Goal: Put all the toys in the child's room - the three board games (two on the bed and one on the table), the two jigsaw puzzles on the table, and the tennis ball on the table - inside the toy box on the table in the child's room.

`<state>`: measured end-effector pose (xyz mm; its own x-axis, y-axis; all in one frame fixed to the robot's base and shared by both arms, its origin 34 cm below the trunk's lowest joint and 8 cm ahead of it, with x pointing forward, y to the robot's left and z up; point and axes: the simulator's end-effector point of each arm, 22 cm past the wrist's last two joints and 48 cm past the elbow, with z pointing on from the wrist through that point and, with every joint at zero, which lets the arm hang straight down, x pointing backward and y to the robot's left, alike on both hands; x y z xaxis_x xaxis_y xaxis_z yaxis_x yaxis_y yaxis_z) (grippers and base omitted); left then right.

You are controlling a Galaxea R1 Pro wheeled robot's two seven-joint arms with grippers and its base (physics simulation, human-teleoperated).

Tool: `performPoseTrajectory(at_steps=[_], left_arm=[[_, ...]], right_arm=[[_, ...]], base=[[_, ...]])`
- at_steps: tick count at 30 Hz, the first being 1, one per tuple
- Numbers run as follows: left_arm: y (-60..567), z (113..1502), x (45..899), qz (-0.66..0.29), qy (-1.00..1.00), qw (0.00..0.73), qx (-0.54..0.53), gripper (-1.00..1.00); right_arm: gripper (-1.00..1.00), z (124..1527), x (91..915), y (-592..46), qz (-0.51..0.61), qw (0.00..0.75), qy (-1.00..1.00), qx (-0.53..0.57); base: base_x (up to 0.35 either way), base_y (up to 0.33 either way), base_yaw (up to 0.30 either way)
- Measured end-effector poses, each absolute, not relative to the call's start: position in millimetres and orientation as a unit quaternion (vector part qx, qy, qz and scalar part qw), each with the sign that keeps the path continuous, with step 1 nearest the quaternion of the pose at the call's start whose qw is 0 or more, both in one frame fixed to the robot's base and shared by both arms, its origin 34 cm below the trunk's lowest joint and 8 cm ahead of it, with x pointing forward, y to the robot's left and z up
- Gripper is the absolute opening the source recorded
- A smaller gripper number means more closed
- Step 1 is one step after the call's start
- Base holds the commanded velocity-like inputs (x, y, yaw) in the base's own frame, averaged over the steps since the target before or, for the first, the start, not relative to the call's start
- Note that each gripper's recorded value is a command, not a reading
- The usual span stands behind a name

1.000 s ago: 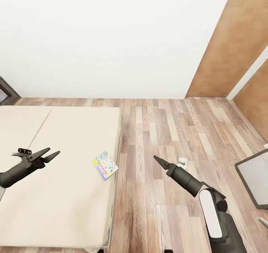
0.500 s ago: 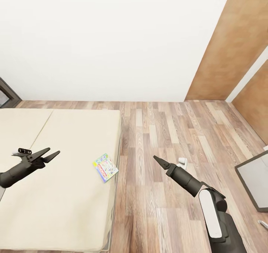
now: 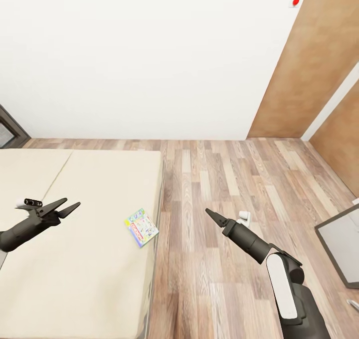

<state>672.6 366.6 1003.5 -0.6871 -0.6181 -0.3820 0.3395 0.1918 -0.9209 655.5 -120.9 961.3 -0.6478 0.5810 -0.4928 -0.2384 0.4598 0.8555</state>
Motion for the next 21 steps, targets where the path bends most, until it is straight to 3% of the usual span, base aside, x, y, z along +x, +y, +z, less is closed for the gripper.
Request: performPoseTrajectory(at_steps=[21], left_arm=[[367, 1023, 672, -0.629, 0.664, 0.393, -0.093, 1.0]], right_arm=[[1.0, 980, 656, -120, 0.509, 0.416, 0.746, 0.105]], base=[[0.0, 0.0, 0.0]])
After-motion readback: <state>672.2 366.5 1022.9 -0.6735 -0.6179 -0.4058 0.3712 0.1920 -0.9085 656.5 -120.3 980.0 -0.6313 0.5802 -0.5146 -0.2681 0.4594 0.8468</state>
